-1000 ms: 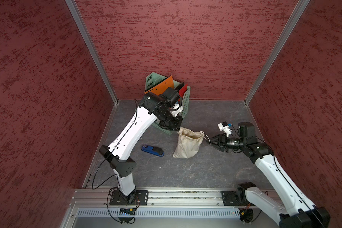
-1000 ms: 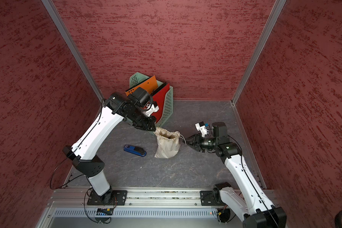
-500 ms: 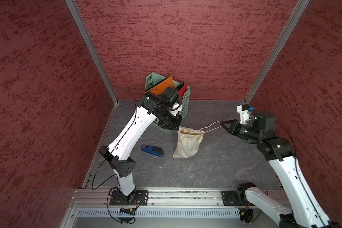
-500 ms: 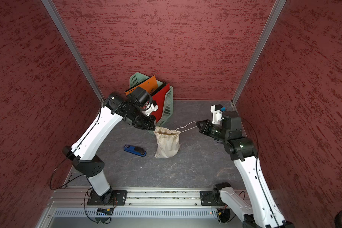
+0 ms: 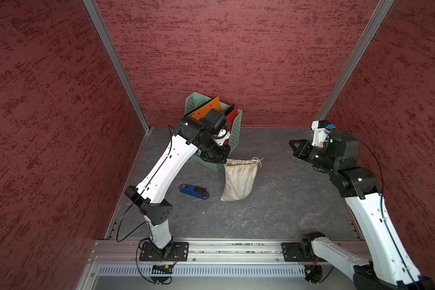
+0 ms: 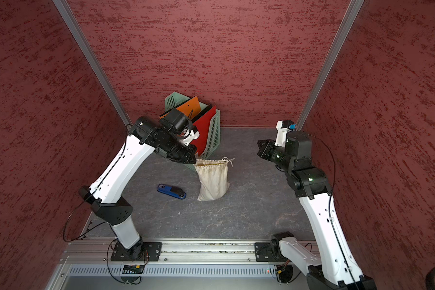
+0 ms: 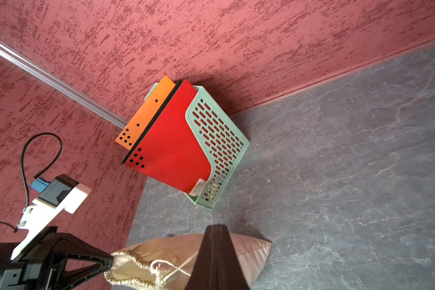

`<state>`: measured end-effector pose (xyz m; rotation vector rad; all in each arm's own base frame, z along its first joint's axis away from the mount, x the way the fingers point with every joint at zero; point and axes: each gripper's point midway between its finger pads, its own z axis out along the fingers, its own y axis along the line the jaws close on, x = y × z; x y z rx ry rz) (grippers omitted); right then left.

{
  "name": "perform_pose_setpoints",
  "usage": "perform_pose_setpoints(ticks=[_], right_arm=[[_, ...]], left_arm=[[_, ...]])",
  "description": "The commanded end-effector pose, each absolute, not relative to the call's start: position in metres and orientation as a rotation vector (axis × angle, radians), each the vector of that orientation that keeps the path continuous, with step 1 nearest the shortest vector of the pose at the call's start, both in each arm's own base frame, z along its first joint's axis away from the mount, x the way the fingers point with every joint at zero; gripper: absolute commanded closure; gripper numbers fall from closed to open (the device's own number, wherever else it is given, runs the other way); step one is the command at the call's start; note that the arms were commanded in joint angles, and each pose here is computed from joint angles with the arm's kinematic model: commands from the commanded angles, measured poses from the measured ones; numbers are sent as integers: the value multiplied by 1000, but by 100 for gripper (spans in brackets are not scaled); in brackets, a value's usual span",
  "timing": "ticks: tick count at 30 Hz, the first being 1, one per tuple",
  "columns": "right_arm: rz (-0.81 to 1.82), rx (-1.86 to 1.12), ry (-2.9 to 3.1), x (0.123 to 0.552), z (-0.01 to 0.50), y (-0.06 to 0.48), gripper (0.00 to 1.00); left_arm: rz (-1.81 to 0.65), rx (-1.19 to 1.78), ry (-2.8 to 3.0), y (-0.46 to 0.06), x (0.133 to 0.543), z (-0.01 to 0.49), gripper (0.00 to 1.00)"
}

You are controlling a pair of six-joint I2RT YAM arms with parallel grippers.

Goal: Close the soil bag
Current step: Frap the soil bag at the center of the board.

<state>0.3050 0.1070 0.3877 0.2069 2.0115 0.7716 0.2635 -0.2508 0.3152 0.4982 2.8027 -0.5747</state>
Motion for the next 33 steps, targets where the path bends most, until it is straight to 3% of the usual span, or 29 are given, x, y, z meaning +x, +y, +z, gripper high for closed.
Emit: perform_pose_setpoints(ticks=[1, 5, 8, 10, 19, 22, 33], right_arm=[[951, 125, 2029, 312, 391, 133, 100], [1171, 125, 2281, 307, 330, 159, 59], [1200, 204, 2388, 300, 292, 153, 42], [1208, 242, 2411, 295, 278, 145, 36], [1099, -247, 2032, 263, 289, 149, 34], [986, -313, 1867, 267, 298, 143, 28], [905, -599, 1749, 286, 307, 166, 30]], left_arm=[[-564, 475, 2846, -247, 261, 313, 96], [-542, 478, 2852, -244, 262, 312, 96], [-530, 479, 2862, -241, 260, 311, 96], [-527, 481, 2870, -240, 259, 309, 96], [-533, 507, 2903, -241, 255, 303, 96], [-534, 514, 2917, -241, 254, 299, 96], [-552, 511, 2926, -244, 255, 293, 96]])
